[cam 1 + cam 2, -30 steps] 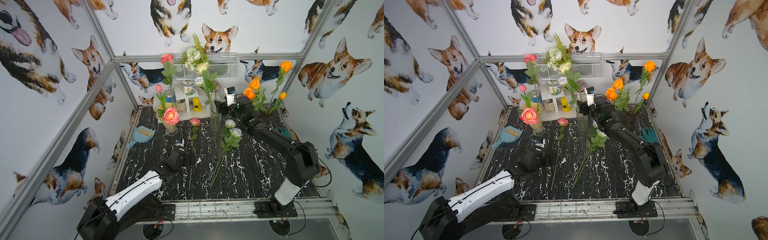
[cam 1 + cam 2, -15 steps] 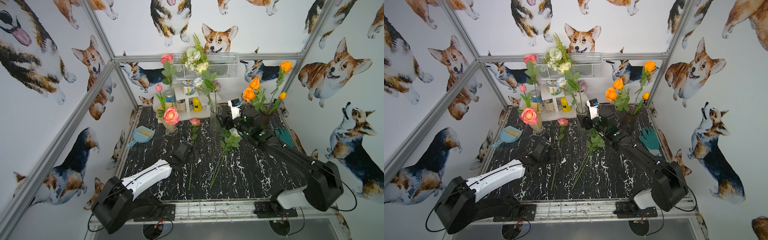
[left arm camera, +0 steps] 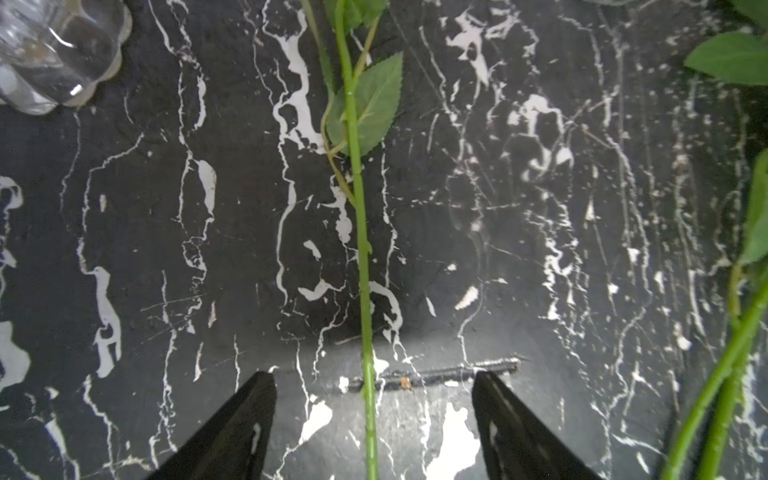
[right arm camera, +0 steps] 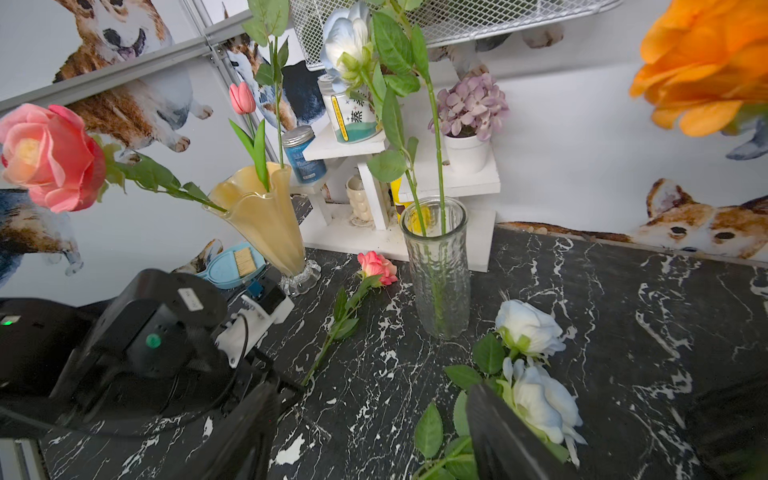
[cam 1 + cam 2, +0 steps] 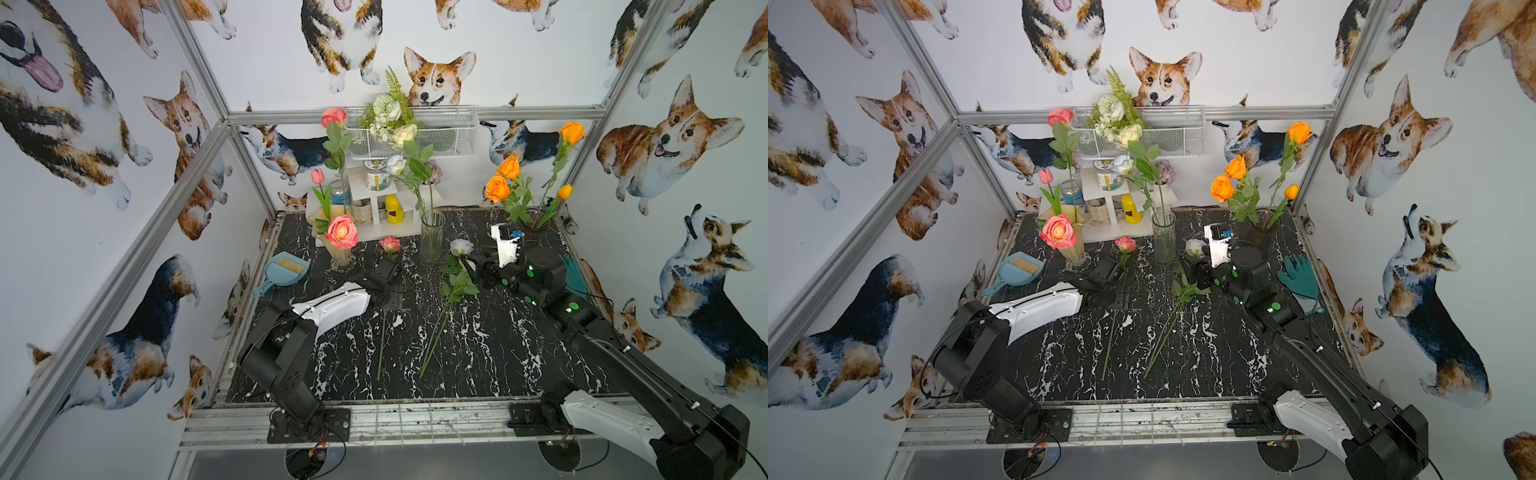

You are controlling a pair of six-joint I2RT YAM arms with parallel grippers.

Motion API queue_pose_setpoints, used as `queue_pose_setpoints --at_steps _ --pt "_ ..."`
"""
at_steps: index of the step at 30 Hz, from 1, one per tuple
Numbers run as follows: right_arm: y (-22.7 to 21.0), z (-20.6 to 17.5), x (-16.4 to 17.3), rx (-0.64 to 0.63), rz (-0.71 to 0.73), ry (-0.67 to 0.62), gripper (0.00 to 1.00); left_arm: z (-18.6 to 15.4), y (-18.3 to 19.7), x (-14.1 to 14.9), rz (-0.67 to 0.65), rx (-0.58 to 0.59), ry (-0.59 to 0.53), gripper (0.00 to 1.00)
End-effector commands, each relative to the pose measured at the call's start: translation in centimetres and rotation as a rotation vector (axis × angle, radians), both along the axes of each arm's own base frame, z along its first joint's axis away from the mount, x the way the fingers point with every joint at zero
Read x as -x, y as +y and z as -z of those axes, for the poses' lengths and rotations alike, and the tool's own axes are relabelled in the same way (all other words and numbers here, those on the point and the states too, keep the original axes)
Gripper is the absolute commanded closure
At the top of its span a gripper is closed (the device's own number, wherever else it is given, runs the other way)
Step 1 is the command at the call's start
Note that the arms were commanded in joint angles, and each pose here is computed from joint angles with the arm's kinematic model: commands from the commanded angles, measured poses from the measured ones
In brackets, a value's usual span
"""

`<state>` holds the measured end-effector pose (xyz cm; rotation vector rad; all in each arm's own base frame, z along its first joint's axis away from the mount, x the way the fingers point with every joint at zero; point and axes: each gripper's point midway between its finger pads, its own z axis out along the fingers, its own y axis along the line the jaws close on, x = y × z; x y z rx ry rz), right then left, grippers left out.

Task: Arrange the flowers in different vases according to their variety
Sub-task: Pick up the flower at the center of the board.

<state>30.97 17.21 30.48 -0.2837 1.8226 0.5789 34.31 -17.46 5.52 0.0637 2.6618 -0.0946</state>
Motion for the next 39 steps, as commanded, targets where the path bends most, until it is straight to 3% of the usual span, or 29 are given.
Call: queue_pose_setpoints --at_steps 1,7,21,34,39 --pt "-1.1 1.2 0.8 -0.002 0.025 0.042 0.23 1.0 0.0 -0.3 0.032 0.017 0.057 0.26" --pt "-2.5 2.6 1.4 -0.016 0.067 0.058 0.23 2.4 -0.4 -1.7 0.077 -0.018 0.114 0.38" --pt "-3.0 3.5 1.4 -0.031 0.072 0.074 0.24 3.9 0.3 -3.7 0.055 -0.057 0.177 0.51" --pt "-3.8 3.7 1.3 -0.047 0.08 0.085 0.24 5.8 0.4 -3.4 0.053 -0.053 0.236 0.99" --pt "-3.9 3.7 1.5 -0.054 0.08 0.084 0.24 6.2 0.4 -3.0 0.052 -0.045 0.243 1.0"
